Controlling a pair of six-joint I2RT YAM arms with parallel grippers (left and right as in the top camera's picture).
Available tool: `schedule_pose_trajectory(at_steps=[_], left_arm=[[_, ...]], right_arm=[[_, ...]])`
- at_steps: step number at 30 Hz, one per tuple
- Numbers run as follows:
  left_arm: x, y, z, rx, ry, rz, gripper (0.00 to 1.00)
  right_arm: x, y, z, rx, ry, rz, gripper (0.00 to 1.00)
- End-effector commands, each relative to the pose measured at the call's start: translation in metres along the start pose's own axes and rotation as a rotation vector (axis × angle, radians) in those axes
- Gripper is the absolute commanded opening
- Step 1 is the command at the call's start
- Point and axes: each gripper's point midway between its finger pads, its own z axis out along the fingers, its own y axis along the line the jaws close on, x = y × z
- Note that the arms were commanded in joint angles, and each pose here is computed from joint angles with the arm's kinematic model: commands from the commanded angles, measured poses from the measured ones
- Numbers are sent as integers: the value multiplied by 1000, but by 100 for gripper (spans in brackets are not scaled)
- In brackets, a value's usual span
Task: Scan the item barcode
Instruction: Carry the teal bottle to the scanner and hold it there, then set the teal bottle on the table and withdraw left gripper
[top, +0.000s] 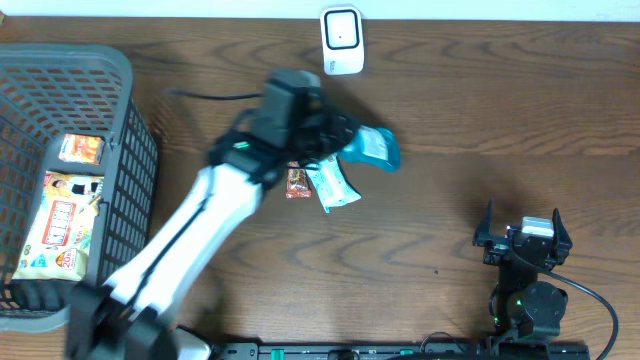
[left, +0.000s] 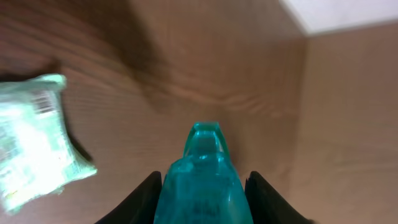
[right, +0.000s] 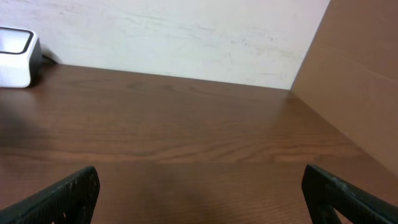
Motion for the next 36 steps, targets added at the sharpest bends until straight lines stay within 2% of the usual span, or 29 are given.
schedule_pose_trajectory(at_steps=[1, 5, 11, 18, 21, 22, 24, 36], left_arm=[[17, -3, 42, 8, 61, 140, 21], [42, 16, 88, -28, 134, 157, 22], [62, 36, 115, -73, 192, 156, 22], [61, 41, 116, -90, 189, 200, 48], [58, 53, 115, -149, 167, 195, 57], [54, 63, 114, -198, 146, 192, 66], [52, 69, 113, -230, 132, 192, 72], [36, 78, 110, -293, 57, 251, 73]], right_arm=[[1, -2, 0, 9, 5, -10, 99], [2, -2, 0, 9, 5, -10, 99], [2, -2, 0, 9, 5, -10, 99], [1, -2, 0, 9, 5, -10, 99], [1, -2, 0, 9, 5, -10, 99], [2, -2, 0, 9, 5, -10, 99], [2, -2, 0, 9, 5, -10, 99], [1, -2, 0, 9, 5, -10, 99]])
